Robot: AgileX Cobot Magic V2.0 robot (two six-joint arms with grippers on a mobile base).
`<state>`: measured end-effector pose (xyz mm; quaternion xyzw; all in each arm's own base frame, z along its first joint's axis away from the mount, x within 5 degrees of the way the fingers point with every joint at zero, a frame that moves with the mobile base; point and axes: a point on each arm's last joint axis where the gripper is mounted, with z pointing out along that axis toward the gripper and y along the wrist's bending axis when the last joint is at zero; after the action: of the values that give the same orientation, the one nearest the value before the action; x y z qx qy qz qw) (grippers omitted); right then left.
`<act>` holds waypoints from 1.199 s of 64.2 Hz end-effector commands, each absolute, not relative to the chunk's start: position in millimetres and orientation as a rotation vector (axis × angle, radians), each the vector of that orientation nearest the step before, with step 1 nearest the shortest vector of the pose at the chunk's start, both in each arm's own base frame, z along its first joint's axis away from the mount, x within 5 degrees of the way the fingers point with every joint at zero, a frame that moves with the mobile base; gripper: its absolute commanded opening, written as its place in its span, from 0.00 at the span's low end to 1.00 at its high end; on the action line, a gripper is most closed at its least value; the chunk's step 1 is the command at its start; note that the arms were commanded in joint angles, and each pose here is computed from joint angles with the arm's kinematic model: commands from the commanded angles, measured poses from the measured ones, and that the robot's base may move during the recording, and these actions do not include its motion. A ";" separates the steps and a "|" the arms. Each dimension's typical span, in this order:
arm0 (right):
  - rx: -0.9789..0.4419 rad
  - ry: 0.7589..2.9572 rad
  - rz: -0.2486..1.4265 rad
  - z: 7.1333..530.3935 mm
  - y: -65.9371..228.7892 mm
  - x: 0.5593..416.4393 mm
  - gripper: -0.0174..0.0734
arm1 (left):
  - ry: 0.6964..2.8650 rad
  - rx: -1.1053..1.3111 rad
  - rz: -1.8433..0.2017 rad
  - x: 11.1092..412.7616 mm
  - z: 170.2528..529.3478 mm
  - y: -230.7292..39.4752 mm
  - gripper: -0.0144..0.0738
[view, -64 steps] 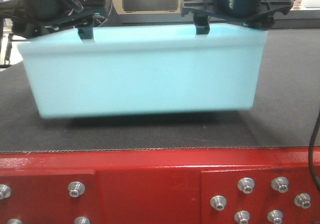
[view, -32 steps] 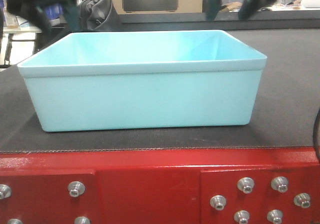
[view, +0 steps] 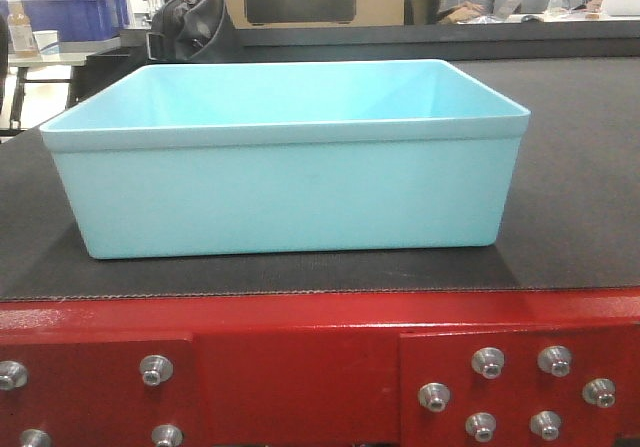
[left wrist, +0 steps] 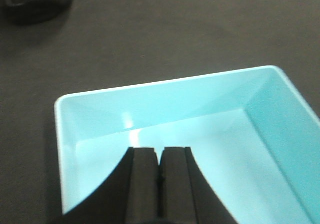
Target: Fetch blue bin and place on conveyor start
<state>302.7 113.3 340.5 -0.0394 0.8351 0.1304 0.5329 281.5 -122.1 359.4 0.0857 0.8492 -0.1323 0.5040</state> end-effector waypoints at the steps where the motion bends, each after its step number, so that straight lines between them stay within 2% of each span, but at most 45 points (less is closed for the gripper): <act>1: -0.157 1.874 0.386 339.2 113.1 286.1 0.01 | 1.934 0.222 -0.378 268.8 361.2 -119.1 0.04; 13: -0.191 1.820 0.446 320.6 100.9 242.4 0.01 | 1.763 0.215 -0.443 221.6 346.9 -100.4 0.04; 23: -0.187 1.788 0.449 318.9 86.5 207.4 0.01 | 1.752 0.213 -0.444 180.9 333.1 -81.9 0.04; 45: -0.147 1.602 0.452 357.7 59.6 148.6 0.01 | 1.526 0.182 -0.482 112.6 360.8 -50.5 0.04; 60: -0.137 1.426 0.485 381.6 45.6 111.9 0.01 | 1.425 0.169 -0.499 90.5 372.1 -40.5 0.04; 77: -0.137 1.316 0.508 393.0 38.1 90.4 0.01 | 1.413 0.168 -0.501 88.7 373.2 -39.8 0.04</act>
<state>95.2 38.9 389.1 -0.0539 0.6222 0.2330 0.7454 90.0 -40.5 371.1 0.0767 0.6484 -0.2271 0.7226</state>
